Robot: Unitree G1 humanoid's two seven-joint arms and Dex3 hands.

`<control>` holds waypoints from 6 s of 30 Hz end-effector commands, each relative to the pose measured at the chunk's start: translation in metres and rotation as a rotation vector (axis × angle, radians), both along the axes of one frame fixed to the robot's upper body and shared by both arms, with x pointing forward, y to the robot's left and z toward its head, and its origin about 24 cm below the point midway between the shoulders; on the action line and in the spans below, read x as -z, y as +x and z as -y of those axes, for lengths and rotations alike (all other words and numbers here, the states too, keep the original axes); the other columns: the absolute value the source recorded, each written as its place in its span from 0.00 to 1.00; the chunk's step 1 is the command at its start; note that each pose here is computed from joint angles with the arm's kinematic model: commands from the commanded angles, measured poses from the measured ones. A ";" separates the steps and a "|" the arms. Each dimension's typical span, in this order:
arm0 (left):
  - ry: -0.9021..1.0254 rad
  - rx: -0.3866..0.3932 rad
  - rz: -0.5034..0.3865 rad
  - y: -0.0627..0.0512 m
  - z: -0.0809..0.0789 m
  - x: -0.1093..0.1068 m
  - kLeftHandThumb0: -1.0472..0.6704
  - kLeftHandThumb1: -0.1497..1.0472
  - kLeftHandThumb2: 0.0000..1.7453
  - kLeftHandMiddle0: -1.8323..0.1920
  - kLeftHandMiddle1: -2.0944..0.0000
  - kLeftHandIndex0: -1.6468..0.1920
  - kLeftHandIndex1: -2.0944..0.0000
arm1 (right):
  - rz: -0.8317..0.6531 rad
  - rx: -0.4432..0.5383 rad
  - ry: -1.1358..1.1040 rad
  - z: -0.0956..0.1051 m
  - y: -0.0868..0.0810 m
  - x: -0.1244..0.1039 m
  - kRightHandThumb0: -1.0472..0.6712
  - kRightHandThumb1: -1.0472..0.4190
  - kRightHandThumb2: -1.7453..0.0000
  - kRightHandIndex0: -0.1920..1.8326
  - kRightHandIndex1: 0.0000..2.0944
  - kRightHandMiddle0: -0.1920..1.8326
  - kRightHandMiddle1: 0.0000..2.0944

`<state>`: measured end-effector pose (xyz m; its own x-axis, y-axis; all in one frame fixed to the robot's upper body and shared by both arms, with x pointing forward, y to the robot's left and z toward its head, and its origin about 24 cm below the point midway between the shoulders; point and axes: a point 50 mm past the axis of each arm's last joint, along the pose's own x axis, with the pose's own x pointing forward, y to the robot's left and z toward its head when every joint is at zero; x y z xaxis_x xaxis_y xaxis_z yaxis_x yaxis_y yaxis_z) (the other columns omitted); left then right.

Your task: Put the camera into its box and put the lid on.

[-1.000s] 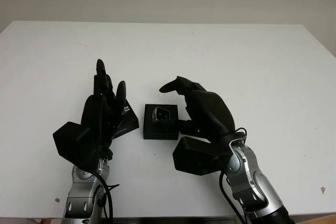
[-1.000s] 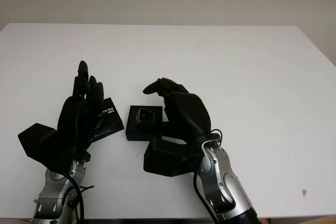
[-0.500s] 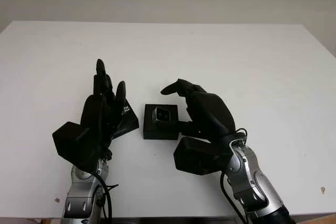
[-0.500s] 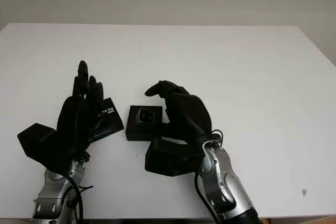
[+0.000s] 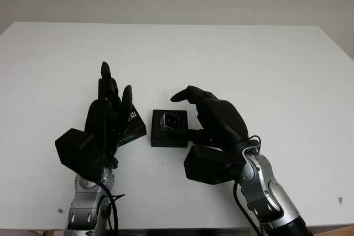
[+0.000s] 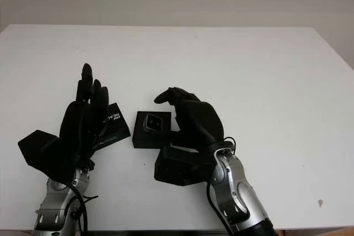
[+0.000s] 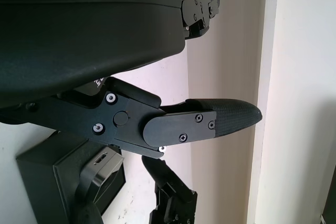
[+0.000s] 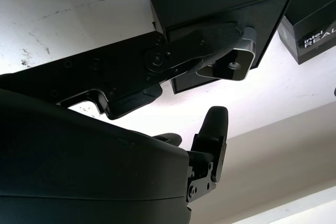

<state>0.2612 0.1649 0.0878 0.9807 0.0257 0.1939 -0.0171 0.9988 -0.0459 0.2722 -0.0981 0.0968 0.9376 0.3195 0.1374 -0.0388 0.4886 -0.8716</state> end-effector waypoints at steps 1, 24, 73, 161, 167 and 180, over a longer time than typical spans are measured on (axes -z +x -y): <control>0.002 0.000 0.009 -0.001 -0.001 -0.001 0.18 1.00 0.29 1.00 1.00 1.00 1.00 | 0.005 0.009 -0.010 0.000 0.001 0.001 0.23 0.04 0.97 0.22 0.08 0.15 0.52; -0.001 0.004 0.011 -0.001 0.000 -0.002 0.18 1.00 0.30 1.00 1.00 1.00 1.00 | 0.054 -0.016 -0.004 0.003 0.004 0.017 0.32 0.05 0.97 0.28 0.10 0.20 0.63; -0.005 -0.010 0.006 -0.001 0.002 0.001 0.18 1.00 0.29 1.00 1.00 1.00 0.99 | 0.100 -0.095 0.038 0.006 0.005 0.032 0.40 0.04 0.97 0.15 0.40 0.22 0.76; -0.015 -0.018 0.004 -0.001 0.004 0.003 0.18 1.00 0.28 1.00 1.00 1.00 0.98 | 0.176 -0.209 -0.075 0.000 0.008 0.011 0.33 0.08 0.97 0.22 0.23 0.25 0.55; -0.007 -0.014 0.008 -0.001 0.003 0.004 0.18 1.00 0.28 1.00 1.00 1.00 0.98 | 0.203 -0.202 -0.086 -0.001 0.010 0.009 0.34 0.08 0.97 0.23 0.24 0.25 0.57; -0.013 -0.018 0.009 -0.001 0.003 0.004 0.18 1.00 0.28 1.00 1.00 1.00 0.99 | 0.305 -0.183 -0.212 0.003 0.014 0.004 0.34 0.07 0.97 0.24 0.28 0.29 0.55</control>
